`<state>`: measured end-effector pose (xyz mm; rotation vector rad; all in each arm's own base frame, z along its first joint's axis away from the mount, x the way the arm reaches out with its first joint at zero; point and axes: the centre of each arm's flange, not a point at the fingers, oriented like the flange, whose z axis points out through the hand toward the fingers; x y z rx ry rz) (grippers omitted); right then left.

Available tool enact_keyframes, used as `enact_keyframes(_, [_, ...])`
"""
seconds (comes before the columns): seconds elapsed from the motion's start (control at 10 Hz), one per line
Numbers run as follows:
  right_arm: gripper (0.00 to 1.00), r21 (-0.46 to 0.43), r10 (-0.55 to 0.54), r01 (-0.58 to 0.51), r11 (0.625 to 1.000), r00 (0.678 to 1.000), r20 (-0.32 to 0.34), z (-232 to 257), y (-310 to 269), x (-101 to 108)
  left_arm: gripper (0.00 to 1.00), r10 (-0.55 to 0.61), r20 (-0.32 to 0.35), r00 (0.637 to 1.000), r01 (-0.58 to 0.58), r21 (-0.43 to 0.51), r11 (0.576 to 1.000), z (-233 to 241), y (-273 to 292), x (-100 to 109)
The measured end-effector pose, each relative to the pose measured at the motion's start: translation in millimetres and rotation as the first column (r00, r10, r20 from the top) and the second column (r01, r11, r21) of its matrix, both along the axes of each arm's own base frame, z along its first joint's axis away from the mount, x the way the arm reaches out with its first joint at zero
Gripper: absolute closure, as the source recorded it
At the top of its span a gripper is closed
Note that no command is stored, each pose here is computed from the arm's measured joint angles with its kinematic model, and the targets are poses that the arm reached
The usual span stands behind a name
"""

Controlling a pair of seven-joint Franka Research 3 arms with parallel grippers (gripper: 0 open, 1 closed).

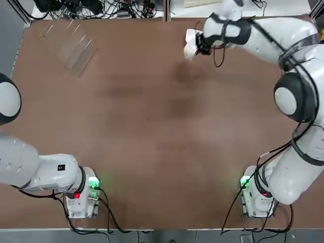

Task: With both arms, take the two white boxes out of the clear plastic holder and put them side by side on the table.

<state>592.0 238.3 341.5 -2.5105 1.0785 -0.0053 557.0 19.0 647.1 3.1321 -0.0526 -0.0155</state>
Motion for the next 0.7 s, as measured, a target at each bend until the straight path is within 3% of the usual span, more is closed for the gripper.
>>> enact_keyframes(0.2, [0.98,0.028,-0.199,0.199,0.980,0.980,-0.017,13,-56,22,0.00,-0.002,0.000,1.000,0.002,0.000,1.000,0,-4,0])
enact_keyframes(0.3, [0.98,0.039,-0.310,0.312,0.949,0.950,-0.045,15,-78,29,0.00,-0.006,0.000,1.000,0.006,-0.001,1.000,0,-10,0])
enact_keyframes(0.5, [0.98,0.050,-0.514,0.520,0.852,0.852,-0.102,14,-106,37,0.00,-0.006,0.002,1.000,0.006,-0.001,1.000,1,-24,0])
enact_keyframes(0.7, [0.98,0.069,-0.675,0.679,0.731,0.734,-0.072,-6,-122,47,0.00,0.018,0.015,1.000,-0.018,-0.003,1.000,8,-42,-1])
